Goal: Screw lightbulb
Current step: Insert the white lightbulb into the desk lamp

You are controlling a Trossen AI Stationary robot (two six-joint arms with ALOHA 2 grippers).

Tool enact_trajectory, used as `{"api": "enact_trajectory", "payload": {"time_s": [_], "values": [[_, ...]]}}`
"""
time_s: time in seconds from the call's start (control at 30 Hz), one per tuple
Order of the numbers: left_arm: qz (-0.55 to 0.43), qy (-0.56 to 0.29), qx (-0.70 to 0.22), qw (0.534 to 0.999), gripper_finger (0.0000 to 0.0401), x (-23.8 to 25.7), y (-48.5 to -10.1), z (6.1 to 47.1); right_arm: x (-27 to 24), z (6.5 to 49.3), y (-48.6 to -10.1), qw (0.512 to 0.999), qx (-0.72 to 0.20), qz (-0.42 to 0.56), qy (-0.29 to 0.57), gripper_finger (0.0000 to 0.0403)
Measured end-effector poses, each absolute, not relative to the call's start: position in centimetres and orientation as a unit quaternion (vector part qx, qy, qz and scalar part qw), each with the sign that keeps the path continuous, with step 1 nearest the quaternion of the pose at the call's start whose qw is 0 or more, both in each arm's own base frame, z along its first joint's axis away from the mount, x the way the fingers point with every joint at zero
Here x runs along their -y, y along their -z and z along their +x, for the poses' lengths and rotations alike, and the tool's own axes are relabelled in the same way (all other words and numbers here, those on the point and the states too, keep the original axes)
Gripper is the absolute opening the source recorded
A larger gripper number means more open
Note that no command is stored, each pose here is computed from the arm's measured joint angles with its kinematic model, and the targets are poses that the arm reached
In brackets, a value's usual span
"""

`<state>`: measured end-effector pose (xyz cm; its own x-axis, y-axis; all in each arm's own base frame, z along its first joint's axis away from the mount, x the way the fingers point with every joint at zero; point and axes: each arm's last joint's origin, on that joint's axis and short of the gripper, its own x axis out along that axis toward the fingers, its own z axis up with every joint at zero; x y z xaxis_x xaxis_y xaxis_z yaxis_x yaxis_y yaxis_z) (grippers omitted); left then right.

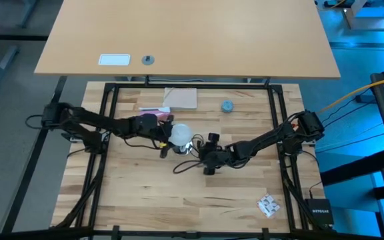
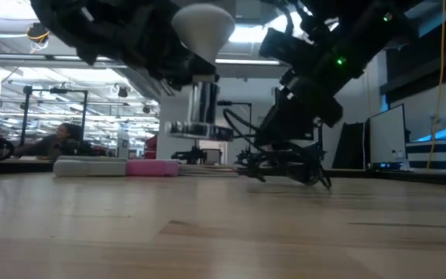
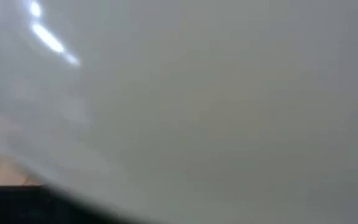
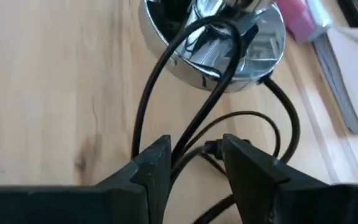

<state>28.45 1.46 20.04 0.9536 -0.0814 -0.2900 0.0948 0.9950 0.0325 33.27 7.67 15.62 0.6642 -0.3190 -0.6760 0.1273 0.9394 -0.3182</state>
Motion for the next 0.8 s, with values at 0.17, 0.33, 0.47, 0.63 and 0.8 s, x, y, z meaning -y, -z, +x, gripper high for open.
{"api": "enact_trajectory", "payload": {"time_s": [0.17,0.33,0.47,0.63,0.8], "values": [[0.024,0.058,-0.147,0.987,0.0153,-0.7,-20.9,27.8,-7.9,34.0,-16.3,0.925,-0.345,-0.103,0.124,0.015],[0.021,0.066,-0.142,0.987,0.0153,-0.2,-21.5,27.4,-8.0,34.3,-16.8,0.932,-0.322,-0.119,0.115,0.015],[0.007,0.066,-0.136,0.989,0.0153,-0.1,-21.9,27.2,-8.1,34.4,-16.7,0.926,-0.33,-0.166,0.073,0.015],[-0.028,0.06,-0.134,0.989,0.0153,-0.1,-22.1,27.1,-8.5,34.6,-16.9,0.924,-0.319,-0.209,-0.004,0.015],[-0.085,0.052,-0.14,0.985,0.0153,-0.1,-22.0,27.1,-8.6,34.7,-17.1,0.919,-0.306,-0.247,-0.021,0.015]]}}
